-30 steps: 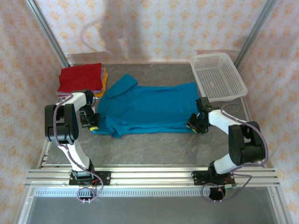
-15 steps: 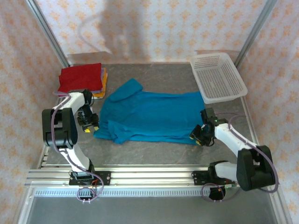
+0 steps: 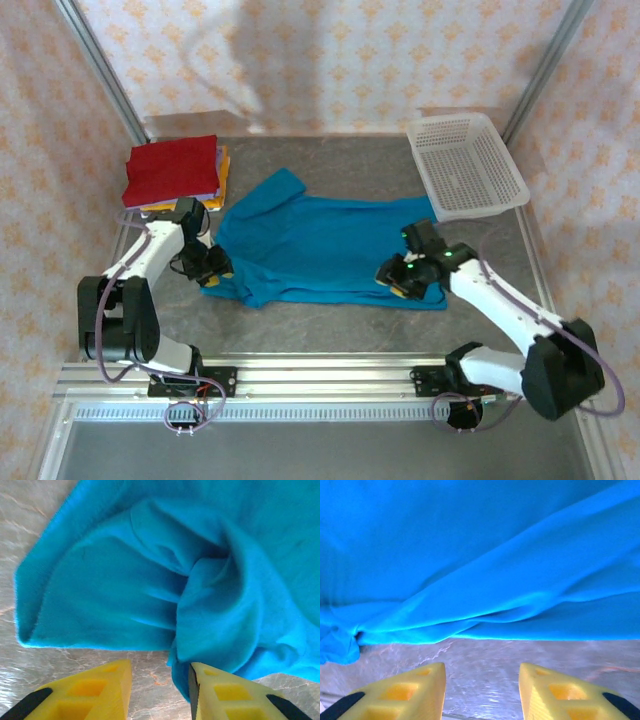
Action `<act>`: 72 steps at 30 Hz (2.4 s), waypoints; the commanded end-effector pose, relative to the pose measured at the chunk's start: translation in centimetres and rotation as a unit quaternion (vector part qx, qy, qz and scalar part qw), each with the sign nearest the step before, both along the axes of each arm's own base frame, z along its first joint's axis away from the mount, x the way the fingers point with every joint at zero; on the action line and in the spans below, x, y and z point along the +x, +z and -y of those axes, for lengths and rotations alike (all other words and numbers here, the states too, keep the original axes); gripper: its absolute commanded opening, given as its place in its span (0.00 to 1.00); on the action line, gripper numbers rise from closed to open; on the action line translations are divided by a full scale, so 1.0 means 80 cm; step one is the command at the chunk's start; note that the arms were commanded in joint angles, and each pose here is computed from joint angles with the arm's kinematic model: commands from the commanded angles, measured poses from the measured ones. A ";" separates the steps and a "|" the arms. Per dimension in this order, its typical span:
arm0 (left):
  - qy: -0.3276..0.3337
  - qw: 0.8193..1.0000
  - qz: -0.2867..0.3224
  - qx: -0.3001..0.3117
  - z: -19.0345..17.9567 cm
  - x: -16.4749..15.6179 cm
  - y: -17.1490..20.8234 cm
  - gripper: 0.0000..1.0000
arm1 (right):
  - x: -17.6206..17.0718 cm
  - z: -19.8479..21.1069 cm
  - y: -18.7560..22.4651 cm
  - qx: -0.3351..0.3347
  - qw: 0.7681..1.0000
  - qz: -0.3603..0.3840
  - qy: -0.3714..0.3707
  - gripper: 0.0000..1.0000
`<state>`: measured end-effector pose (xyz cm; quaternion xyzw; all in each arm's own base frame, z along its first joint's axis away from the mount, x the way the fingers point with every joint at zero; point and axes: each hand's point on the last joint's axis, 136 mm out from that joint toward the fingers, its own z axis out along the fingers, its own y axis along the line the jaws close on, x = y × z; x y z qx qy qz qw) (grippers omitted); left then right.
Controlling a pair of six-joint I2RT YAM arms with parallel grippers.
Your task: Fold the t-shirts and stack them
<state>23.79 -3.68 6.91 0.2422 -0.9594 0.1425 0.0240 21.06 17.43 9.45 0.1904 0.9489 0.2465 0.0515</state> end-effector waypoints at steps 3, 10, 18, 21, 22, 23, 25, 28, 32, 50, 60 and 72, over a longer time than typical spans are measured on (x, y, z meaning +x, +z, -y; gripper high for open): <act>0.010 0.999 0.023 -0.019 0.010 0.006 0.002 0.36 | 0.028 -0.122 0.006 0.063 0.998 0.013 0.020 0.43; 0.013 0.999 0.022 -0.019 0.007 0.005 -0.002 0.36 | 0.021 -0.265 -0.008 0.103 0.991 -0.004 0.086 0.41; 0.052 0.997 0.047 -0.029 -0.011 0.014 0.006 0.36 | 0.005 -0.320 -0.028 0.091 0.991 -0.015 0.092 0.39; 0.059 0.996 0.052 -0.030 -0.018 0.017 0.009 0.36 | -0.003 -0.334 -0.033 0.098 0.991 -0.017 0.089 0.38; 0.060 0.996 0.052 -0.031 -0.018 0.017 0.009 0.36 | -0.005 -0.340 -0.034 0.101 0.991 -0.018 0.091 0.38; 0.059 0.996 0.053 -0.032 -0.019 0.018 0.009 0.35 | -0.007 -0.344 -0.034 0.101 0.990 -0.019 0.094 0.38; 0.058 0.996 0.050 -0.034 -0.018 0.019 0.006 0.36 | -0.011 -0.352 -0.037 0.103 0.990 -0.022 0.097 0.37; 0.057 0.996 0.048 -0.040 -0.016 0.019 0.004 0.35 | -0.013 -0.358 -0.040 0.109 0.989 -0.024 0.097 0.37; 0.054 0.997 0.048 -0.040 -0.016 0.020 0.003 0.35 | -0.013 -0.365 -0.043 0.116 0.988 -0.029 0.098 0.36; 0.051 0.996 0.047 -0.048 -0.010 0.010 -0.001 0.34 | 0.017 -0.355 -0.014 0.093 0.991 0.022 0.098 0.00; 0.044 0.996 0.064 -0.049 0.003 0.020 0.015 0.34 | 0.071 -0.332 0.021 0.104 0.990 0.062 0.074 0.00; 0.040 0.995 0.079 -0.052 0.024 0.049 0.010 0.34 | 0.119 -0.311 0.020 0.122 0.989 0.066 0.048 0.00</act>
